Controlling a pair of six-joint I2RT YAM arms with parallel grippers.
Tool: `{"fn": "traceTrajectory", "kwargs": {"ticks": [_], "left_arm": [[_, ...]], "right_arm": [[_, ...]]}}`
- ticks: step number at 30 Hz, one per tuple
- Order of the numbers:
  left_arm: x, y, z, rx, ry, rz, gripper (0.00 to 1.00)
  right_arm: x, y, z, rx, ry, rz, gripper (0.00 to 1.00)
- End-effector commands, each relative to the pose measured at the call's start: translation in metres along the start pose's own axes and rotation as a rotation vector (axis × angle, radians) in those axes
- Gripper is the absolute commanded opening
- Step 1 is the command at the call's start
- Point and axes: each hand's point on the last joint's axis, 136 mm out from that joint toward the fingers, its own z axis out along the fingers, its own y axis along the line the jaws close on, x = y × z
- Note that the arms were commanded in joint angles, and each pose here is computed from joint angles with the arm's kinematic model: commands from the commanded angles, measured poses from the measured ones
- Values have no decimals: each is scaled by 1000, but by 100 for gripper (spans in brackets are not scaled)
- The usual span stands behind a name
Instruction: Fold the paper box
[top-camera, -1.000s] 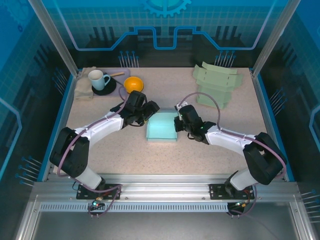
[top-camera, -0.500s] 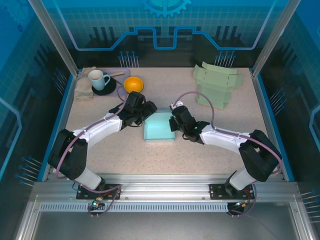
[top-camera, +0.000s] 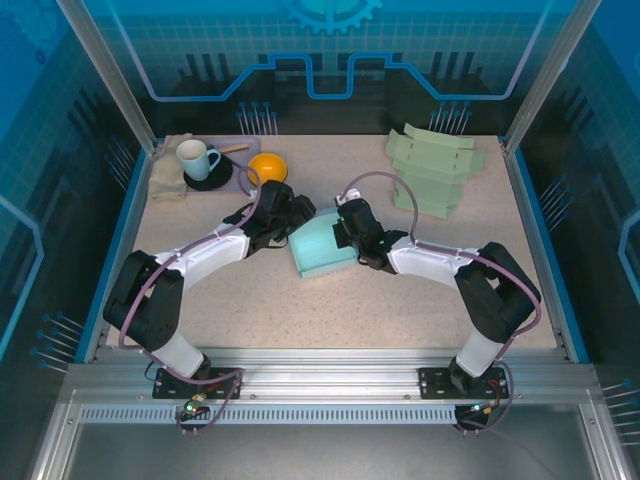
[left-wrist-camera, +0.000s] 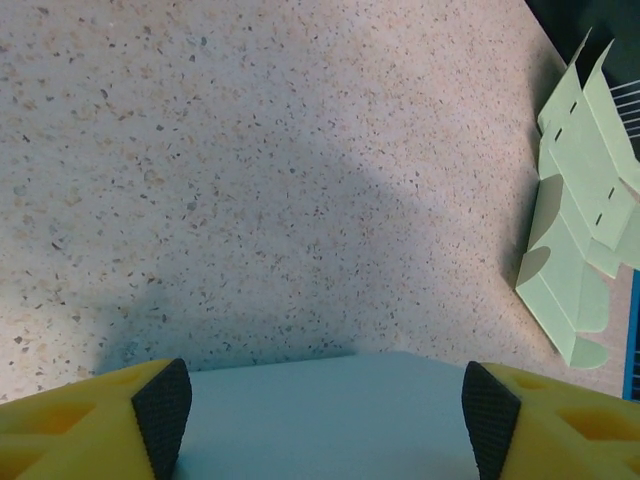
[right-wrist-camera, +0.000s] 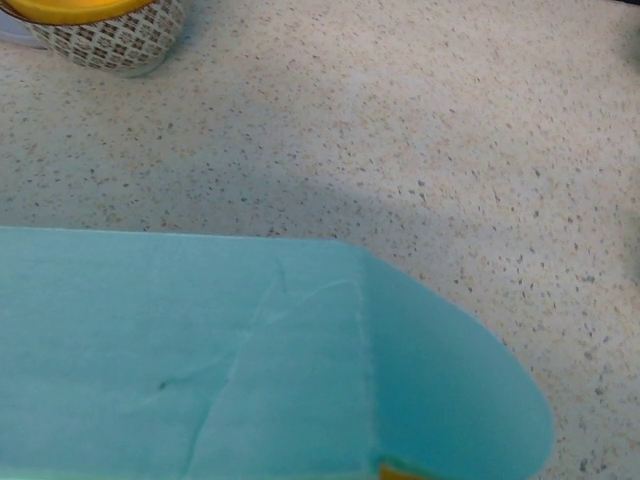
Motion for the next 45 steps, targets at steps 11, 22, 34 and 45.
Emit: {"fn": "traceTrajectory", "kwargs": {"ticks": [11,22,34,45], "left_arm": [[63,30,-10,-66,78,-20,68],[101,31,-25,-83,56,26,61],[53,-48,-16,-4,-81,76,64],[-32,-81,18,76,-125,61,64]], "right_arm": [[42,18,-33,-58,21,30,1],[70,6,-55,-54,33,51,3],[8,21,-53,-74,-201,90,0],[-63,-20,1,-38,-309,157,0]]}}
